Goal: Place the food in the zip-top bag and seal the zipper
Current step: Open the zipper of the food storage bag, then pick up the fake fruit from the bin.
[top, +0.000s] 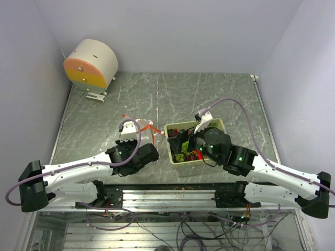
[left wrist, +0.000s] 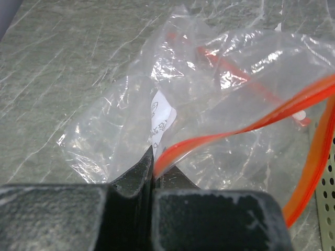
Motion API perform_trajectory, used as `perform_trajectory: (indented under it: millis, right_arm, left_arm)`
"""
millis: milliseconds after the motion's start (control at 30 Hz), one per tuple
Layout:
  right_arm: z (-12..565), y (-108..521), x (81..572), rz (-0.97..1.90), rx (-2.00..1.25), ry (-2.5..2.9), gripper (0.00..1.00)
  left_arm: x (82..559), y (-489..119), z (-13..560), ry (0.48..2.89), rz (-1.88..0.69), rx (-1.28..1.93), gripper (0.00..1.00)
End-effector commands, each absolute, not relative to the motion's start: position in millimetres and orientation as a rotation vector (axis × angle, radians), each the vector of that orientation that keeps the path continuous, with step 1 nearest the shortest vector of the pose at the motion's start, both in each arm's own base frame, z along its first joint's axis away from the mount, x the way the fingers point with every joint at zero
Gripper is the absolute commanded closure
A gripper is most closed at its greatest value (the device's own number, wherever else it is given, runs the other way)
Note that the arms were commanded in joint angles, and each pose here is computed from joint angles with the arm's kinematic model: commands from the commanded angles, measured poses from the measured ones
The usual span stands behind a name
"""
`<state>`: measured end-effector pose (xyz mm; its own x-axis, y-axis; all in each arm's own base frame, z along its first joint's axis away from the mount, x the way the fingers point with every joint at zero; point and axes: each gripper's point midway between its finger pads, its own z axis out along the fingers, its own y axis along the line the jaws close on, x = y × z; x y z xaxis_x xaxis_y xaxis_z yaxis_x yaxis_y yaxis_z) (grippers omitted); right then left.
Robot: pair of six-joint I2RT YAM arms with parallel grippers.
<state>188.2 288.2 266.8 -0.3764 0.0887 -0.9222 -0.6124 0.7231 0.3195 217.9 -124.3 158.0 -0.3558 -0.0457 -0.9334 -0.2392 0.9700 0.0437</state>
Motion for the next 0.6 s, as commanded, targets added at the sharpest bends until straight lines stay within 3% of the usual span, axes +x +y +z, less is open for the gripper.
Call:
perform_trajectory:
  millis: [0, 567]
  right_arm:
    - [206, 217, 212, 0.365, -0.108, 2.013, 0.00]
    - [129, 151, 246, 0.109, 0.161, 2.283, 0.00]
  left_arm:
    - [223, -124, 175, 1.858, 0.131, -0.297, 0.93]
    - [218, -126, 193, 1.816, -0.111, -0.323, 0.93]
